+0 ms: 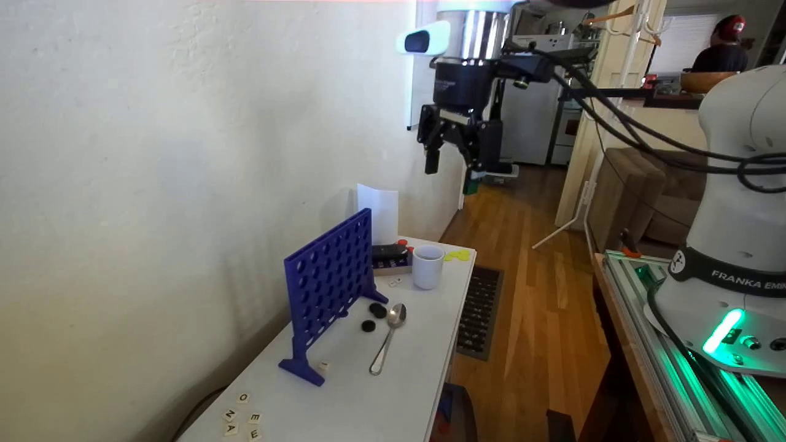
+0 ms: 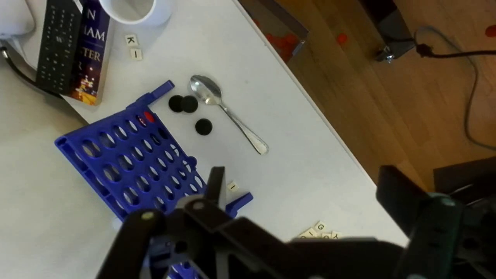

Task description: Put the silver spoon in the white mug.

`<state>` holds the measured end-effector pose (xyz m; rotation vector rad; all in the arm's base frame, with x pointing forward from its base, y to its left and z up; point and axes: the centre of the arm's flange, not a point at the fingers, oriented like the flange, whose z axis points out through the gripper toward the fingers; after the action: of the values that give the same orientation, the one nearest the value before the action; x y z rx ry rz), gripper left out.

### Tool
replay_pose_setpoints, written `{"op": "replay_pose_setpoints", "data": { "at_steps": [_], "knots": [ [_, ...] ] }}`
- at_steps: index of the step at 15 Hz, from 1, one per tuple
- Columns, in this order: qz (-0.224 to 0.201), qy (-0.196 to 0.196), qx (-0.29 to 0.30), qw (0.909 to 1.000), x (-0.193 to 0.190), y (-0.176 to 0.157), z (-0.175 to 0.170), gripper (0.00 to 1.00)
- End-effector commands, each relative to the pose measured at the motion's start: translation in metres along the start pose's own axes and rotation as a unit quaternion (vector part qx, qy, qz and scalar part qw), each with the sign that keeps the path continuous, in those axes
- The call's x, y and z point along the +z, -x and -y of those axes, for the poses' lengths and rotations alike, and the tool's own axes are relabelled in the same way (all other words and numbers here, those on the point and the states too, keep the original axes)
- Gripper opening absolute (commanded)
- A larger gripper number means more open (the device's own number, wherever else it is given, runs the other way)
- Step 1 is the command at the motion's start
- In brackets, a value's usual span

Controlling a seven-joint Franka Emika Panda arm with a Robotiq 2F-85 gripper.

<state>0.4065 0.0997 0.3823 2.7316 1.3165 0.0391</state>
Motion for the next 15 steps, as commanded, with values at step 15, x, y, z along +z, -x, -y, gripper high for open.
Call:
{"op": "replay_pose_setpoints", "data": {
  "at_steps": [15],
  "knots": [
    [0.023,-0.02,-0.262,0.9645,0.13,-0.028,-0.043,1.0]
  ]
}}
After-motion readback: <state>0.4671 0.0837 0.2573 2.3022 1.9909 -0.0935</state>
